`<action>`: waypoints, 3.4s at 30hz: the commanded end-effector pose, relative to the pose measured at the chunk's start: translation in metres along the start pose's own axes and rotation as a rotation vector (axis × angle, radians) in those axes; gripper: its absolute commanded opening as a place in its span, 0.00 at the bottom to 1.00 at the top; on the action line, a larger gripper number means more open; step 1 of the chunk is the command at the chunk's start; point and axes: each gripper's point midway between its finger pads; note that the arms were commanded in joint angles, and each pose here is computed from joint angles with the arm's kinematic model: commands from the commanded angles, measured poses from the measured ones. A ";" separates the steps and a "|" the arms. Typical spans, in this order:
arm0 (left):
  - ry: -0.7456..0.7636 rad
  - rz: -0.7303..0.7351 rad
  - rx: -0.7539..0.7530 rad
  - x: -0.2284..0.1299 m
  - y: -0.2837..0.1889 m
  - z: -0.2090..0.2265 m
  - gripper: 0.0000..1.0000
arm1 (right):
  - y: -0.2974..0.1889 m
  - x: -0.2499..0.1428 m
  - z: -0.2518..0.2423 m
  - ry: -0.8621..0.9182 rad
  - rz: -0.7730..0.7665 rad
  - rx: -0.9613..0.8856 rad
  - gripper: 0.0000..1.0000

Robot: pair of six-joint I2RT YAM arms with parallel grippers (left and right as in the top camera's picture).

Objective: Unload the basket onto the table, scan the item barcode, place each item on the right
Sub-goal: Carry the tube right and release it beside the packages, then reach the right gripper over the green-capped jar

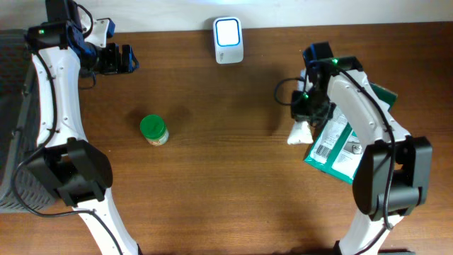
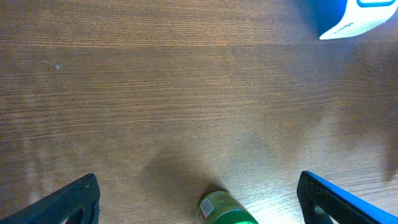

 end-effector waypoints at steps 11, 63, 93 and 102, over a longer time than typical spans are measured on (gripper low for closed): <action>-0.004 -0.024 -0.011 0.005 -0.007 -0.003 0.99 | -0.005 -0.015 -0.057 0.009 0.047 -0.036 0.46; -0.005 -0.022 -0.011 0.005 -0.007 -0.003 0.99 | 0.056 -0.052 0.424 -1.135 -0.492 0.516 0.80; -0.005 -0.022 -0.011 0.005 -0.007 -0.003 0.99 | 0.007 -0.016 0.175 -0.733 -0.080 0.181 0.61; -0.005 -0.022 -0.011 0.005 -0.007 -0.003 0.99 | 0.016 -0.018 0.171 -0.933 -0.092 0.166 0.90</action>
Point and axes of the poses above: each gripper's point midway between its finger pads, its own y axis out along the fingers, its own z axis along the line the jaws close on, x = y × z, and after that the axes turned 4 degrees about -y, right-handed
